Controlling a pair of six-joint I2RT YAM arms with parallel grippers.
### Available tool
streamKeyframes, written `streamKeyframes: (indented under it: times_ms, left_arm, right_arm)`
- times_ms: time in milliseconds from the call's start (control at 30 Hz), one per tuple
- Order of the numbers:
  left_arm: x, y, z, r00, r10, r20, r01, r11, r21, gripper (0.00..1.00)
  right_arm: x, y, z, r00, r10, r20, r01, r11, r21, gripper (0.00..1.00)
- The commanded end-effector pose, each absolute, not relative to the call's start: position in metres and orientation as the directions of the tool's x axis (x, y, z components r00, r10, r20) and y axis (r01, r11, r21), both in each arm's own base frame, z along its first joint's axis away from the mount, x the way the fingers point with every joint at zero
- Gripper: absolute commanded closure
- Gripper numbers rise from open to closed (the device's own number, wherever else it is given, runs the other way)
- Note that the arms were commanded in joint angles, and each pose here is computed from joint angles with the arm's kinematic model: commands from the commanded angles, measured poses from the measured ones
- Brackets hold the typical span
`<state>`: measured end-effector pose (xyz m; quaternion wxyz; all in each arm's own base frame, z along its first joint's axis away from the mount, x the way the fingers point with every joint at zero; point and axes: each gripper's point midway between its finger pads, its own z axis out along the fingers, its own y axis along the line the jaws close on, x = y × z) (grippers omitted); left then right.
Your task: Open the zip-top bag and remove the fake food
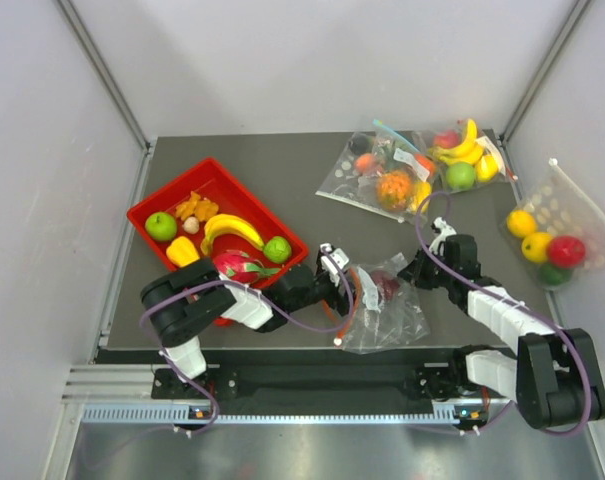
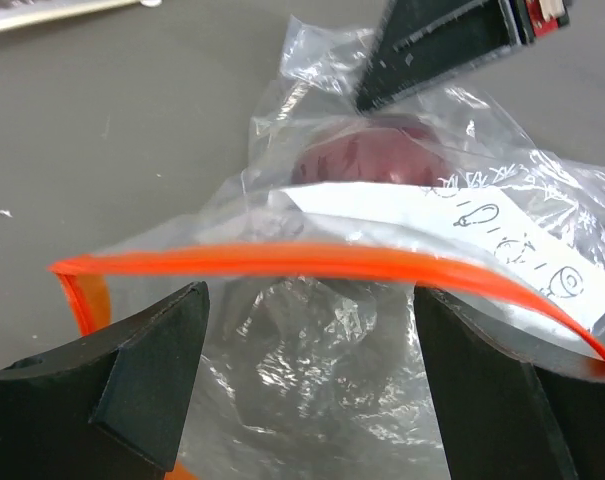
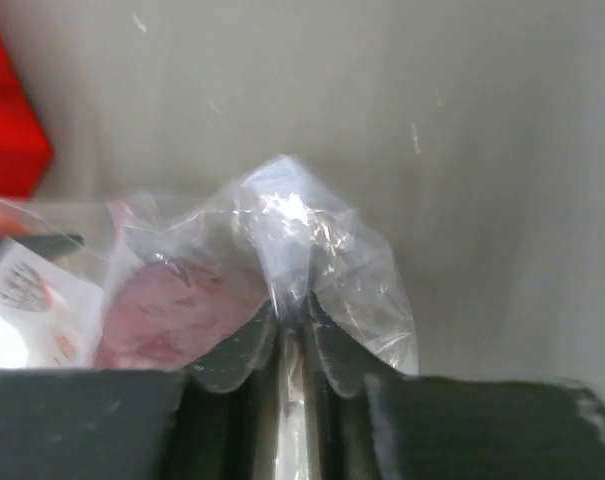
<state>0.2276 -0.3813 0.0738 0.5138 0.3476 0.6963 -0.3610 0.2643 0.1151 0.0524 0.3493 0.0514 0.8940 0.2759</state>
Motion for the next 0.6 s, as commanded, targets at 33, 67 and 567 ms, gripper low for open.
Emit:
streamKeyframes:
  times_ms: [33, 67, 567]
  left_arm:
    - [0.231, -0.399, 0.093, -0.190, 0.053, -0.980, 0.871, 0.470, -0.144, 0.12]
    - [0.232, -0.401, 0.094, -0.187, 0.048, -0.981, 0.872, 0.469, -0.143, 0.12]
    - [0.209, -0.413, 0.112, -0.200, -0.064, -0.978, 0.905, 0.370, -0.210, 0.07]
  right_arm:
    - [0.257, 0.109, 0.037, -0.770, 0.276, -0.576, -0.075, 0.856, 0.511, 1.00]
    - [0.257, 0.110, 0.036, -0.773, 0.273, -0.573, -0.076, 0.856, 0.511, 1.00]
    - [0.253, 0.105, 0.032, -0.789, 0.263, -0.556, -0.056, 0.870, 0.491, 1.00]
